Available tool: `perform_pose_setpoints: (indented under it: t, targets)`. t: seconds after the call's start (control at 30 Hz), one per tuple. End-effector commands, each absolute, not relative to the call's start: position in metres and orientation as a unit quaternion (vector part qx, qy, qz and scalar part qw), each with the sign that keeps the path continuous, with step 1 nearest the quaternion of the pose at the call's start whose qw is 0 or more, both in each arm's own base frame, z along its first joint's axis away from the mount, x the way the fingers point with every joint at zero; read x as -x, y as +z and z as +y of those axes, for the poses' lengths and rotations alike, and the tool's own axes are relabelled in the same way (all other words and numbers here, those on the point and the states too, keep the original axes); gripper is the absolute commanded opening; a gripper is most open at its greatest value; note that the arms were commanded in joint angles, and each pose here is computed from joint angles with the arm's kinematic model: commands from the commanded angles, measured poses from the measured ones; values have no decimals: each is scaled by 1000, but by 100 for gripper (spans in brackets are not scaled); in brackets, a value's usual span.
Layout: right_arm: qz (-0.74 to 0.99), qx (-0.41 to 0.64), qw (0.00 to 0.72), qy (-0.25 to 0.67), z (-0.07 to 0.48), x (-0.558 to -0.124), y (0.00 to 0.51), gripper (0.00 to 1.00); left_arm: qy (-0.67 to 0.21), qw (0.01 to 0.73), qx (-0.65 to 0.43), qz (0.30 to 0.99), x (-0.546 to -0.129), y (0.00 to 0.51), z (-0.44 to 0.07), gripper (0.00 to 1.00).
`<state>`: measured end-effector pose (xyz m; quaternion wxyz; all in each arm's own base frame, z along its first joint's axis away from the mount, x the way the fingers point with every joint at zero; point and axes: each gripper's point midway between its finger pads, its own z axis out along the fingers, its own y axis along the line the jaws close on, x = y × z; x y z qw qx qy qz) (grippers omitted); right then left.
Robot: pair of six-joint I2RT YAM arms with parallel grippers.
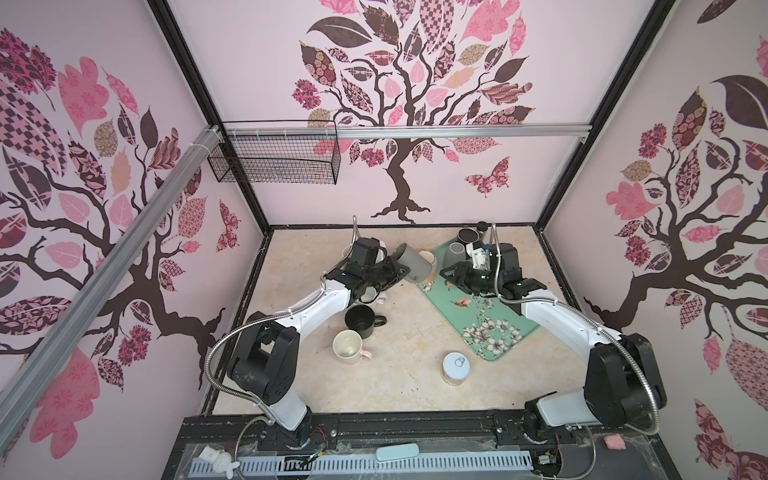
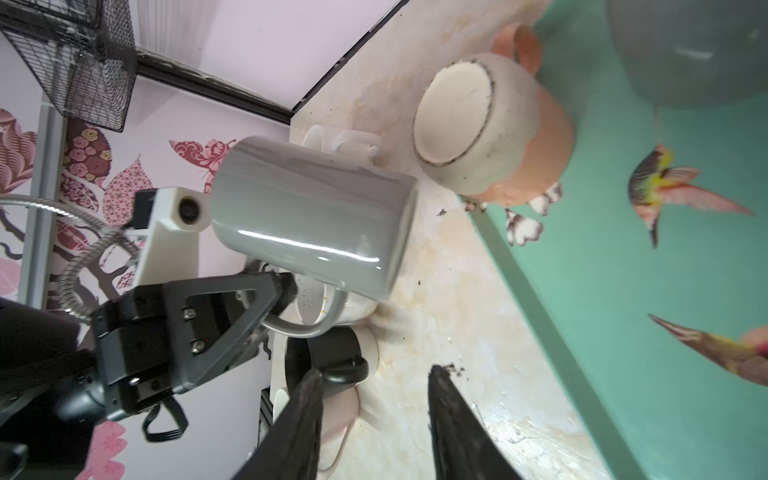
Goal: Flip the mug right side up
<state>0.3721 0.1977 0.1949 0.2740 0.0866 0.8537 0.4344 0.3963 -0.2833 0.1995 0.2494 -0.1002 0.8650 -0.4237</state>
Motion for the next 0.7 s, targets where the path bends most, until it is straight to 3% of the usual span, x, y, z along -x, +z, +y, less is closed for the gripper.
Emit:
perform_pose_setpoints:
  t: [0.0,0.23,0.67]
  targets:
    - [850,-64,317,415,189,-373,222,45,-356,367,67,857,-426,257,-269,0]
    - [861,-58,300,407,188,-365,207,45,-159,457,93,870,-473,250,-250,0]
    - [868,-46,273,413,188,-340,188,45,-12,492,150,858,-540,219,-253,0]
